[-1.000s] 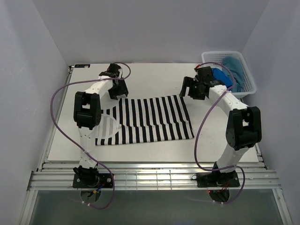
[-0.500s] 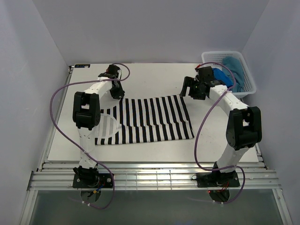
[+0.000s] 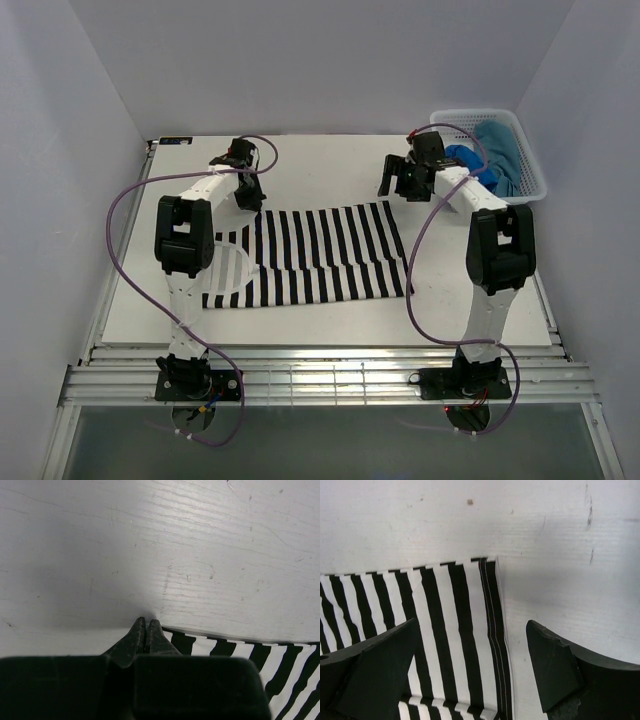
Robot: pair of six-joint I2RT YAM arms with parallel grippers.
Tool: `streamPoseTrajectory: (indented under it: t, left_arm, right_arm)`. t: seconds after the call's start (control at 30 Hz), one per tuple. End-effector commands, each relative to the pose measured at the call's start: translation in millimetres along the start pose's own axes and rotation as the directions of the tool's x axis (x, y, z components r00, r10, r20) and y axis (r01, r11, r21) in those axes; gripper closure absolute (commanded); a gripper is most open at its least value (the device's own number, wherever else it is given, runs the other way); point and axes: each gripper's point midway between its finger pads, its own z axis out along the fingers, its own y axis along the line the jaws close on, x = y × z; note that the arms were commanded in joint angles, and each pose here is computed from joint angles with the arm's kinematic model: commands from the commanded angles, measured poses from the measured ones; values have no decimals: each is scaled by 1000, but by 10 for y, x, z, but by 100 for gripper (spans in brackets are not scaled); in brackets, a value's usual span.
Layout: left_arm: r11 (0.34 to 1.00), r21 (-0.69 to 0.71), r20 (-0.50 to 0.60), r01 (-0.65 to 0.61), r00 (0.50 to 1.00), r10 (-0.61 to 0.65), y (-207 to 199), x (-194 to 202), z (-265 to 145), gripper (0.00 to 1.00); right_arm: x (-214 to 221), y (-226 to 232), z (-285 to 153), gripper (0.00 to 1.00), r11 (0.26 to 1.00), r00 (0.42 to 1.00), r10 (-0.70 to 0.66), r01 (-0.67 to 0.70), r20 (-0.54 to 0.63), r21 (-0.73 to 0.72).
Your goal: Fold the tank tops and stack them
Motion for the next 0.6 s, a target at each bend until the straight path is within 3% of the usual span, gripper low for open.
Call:
streamPoseTrajectory:
  t: [0.0,0.3,0.47,0.57]
  left_arm:
    - [997,69,13,-26,1000,25,-106,-20,-130,100]
    - [995,94,16,-30,999,29,-136,2,-135,100]
    - [996,86,5,-28,1000,27,-107,54,-108,100]
    - [996,88,5,-28,1000,27,-116,59,-102,100]
  right_arm:
    - [-271,21,99,7,999,998,-41,40,50,20]
    - [-290,23,499,0,999,999,-50,50,0,20]
    - [-157,-12,666,16,999,998,-34,35,-46,15]
    - [-90,-7,722,36,1000,998,-20,20,-60,2]
